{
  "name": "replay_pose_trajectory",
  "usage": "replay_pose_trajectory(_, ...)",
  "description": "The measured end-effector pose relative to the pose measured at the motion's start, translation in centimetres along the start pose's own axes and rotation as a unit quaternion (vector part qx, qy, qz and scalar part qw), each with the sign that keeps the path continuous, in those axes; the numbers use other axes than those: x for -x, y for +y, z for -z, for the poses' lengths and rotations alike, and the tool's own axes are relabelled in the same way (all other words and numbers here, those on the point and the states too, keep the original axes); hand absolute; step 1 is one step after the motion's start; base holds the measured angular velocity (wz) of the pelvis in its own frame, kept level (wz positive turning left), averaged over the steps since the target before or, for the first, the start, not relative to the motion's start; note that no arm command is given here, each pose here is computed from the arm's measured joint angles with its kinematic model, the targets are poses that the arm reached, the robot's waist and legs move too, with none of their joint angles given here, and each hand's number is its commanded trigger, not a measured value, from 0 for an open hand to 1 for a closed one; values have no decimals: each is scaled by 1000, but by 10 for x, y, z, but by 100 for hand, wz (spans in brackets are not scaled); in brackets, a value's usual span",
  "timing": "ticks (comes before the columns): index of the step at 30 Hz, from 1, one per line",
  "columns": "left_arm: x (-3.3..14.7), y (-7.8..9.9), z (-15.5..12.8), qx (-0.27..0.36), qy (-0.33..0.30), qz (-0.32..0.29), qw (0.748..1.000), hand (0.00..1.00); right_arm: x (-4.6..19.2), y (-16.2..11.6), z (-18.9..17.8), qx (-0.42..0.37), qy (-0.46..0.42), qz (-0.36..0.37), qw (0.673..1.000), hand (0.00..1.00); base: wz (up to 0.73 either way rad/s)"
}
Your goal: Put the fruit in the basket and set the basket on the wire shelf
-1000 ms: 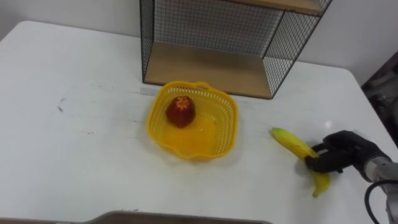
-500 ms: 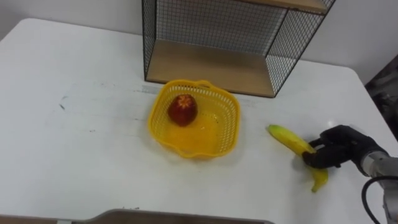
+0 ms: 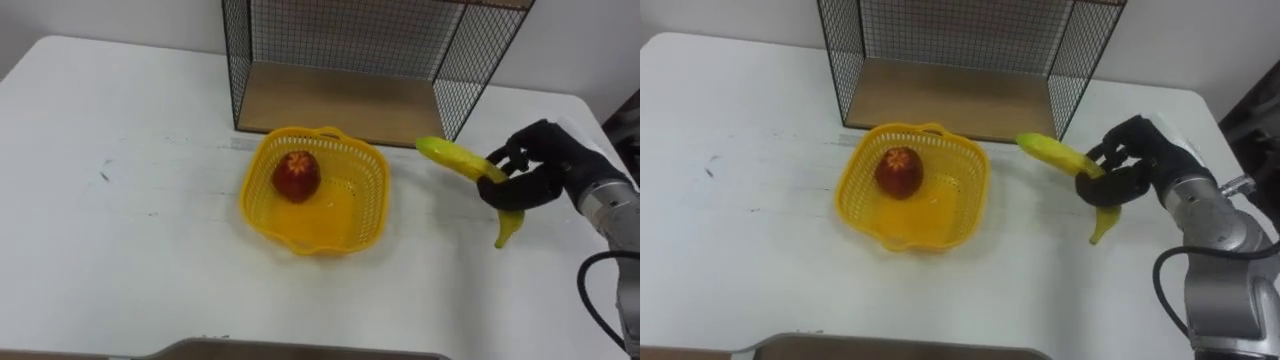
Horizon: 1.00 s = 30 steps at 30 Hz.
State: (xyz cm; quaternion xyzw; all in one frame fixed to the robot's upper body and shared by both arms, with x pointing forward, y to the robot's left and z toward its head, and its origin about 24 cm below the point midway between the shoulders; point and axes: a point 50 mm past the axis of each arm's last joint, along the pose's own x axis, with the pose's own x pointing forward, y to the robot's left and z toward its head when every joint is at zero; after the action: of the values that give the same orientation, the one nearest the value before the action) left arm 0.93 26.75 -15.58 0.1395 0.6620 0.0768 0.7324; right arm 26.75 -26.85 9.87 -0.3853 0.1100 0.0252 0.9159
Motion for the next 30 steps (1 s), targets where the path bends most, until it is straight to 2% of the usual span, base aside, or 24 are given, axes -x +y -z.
replay_pose_trajectory(7, 0, -2, -2, -4, -7, 2, 1000, 0, 6, -7, -21, -2, -58, 28, 998, 100, 5)
replay_pose_trajectory(19, -1, -7, -3, -8, -11, 10, 1000, 0, 10, -9, -35, 10, -88, 25, 996, 100, 0)
replay_pose_trajectory(30, -1, -7, -6, -18, -16, 13, 1000, 0, 11, 5, -52, 41, -115, -3, 993, 100, -1)
